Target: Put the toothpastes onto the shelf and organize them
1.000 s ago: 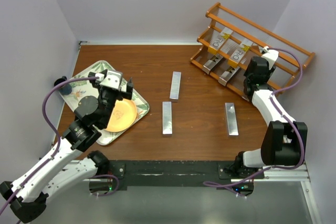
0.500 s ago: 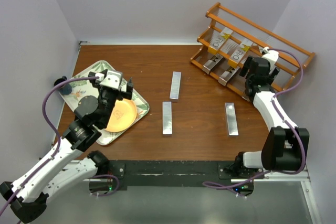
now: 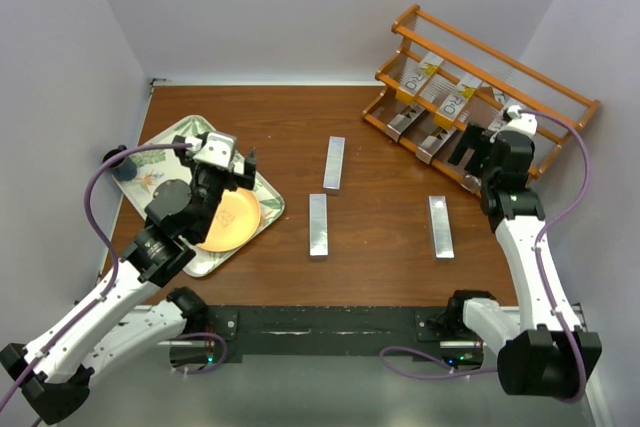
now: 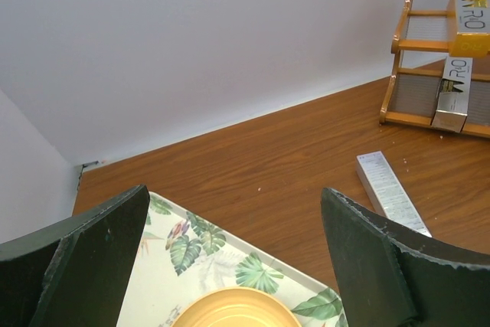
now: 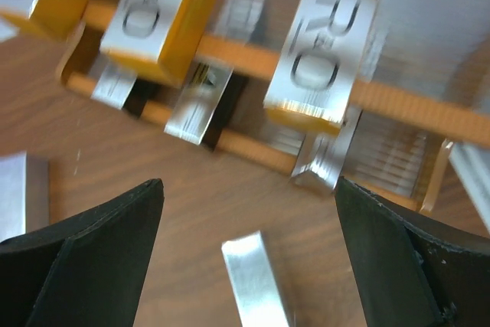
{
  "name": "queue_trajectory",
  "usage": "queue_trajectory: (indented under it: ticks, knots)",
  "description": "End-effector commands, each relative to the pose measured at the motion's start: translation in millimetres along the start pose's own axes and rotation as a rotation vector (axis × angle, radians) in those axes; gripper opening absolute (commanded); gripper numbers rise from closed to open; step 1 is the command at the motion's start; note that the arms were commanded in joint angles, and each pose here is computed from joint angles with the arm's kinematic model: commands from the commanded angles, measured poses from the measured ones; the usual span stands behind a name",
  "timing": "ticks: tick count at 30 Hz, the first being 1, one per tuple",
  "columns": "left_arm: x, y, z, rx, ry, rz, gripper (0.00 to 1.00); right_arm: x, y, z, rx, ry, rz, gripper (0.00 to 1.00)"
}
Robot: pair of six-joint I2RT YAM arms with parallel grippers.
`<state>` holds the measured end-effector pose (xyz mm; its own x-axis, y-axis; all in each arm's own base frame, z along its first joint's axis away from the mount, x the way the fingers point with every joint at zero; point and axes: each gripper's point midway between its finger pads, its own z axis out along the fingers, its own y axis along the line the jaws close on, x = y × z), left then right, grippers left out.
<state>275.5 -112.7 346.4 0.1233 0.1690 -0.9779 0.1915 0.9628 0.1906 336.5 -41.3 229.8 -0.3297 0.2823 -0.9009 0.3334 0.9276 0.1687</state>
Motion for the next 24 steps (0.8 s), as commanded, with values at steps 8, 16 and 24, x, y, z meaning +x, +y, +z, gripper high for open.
queue_trajectory:
  ticks: [8,16,24]
  knots:
    - [-1,-3,4,0.006,-0.015,-0.034,0.99,124,-6,-50,-0.094,0.345,0.046,0.98]
    - [-1,-5,4,0.016,-0.013,-0.032,0.99,169,-8,-52,-0.087,0.486,0.082,0.98]
    - [-1,-4,4,0.013,-0.013,-0.033,1.0,201,-9,-42,-0.068,0.586,0.057,0.98]
